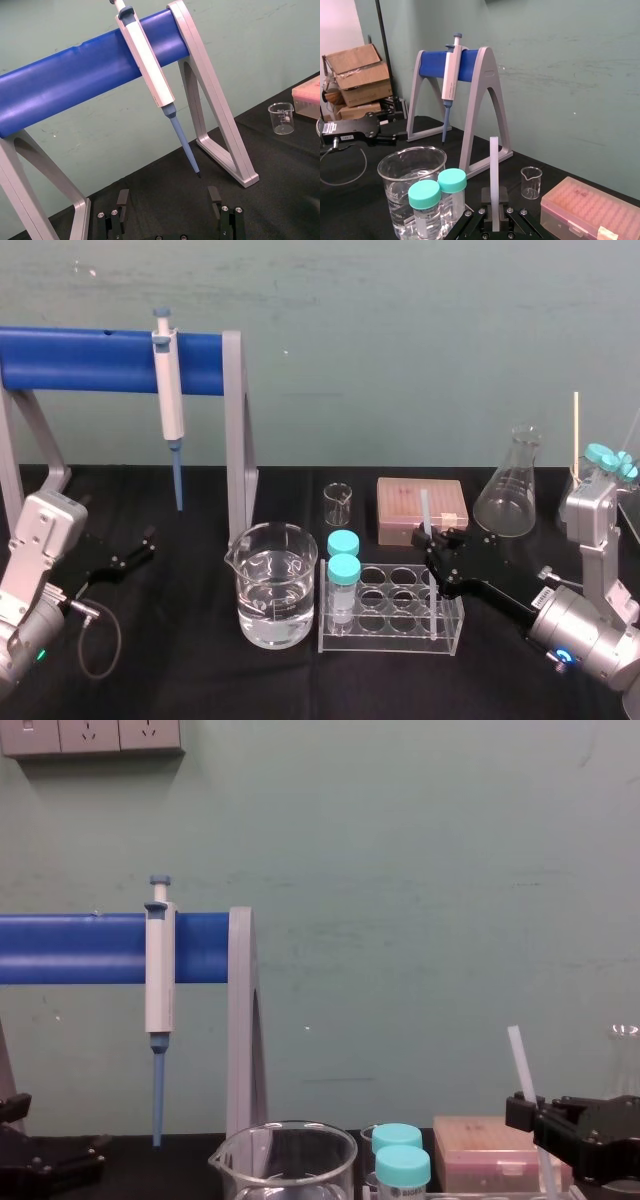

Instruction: Pick up the stirring rod with one hand, then place it down.

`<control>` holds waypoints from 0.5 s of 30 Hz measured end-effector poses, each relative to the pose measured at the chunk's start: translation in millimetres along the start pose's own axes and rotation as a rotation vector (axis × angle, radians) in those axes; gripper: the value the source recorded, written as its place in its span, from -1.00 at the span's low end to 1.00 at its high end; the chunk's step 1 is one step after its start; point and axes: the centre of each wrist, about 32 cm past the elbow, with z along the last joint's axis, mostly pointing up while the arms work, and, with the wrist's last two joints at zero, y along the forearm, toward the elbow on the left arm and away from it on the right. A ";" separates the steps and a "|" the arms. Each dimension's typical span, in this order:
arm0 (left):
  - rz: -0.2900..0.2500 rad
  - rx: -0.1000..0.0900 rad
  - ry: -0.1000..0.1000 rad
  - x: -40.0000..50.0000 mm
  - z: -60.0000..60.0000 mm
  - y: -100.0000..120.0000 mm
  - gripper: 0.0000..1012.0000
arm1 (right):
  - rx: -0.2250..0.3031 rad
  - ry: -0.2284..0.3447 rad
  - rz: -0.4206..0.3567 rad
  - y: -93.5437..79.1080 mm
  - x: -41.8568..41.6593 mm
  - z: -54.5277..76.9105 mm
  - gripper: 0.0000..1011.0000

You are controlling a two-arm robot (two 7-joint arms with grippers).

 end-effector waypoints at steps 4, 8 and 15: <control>0.000 0.000 0.000 0.0 0.0 0.0 0.98 | 0.001 0.000 0.000 0.0 0.1 0.2 -0.85; 0.000 0.000 0.000 0.0 0.0 0.0 0.98 | 0.001 -0.001 0.001 0.0 0.2 0.4 -0.66; 0.000 0.000 0.000 0.0 0.0 0.0 0.98 | 0.002 -0.001 0.001 -0.1 0.4 0.6 -0.24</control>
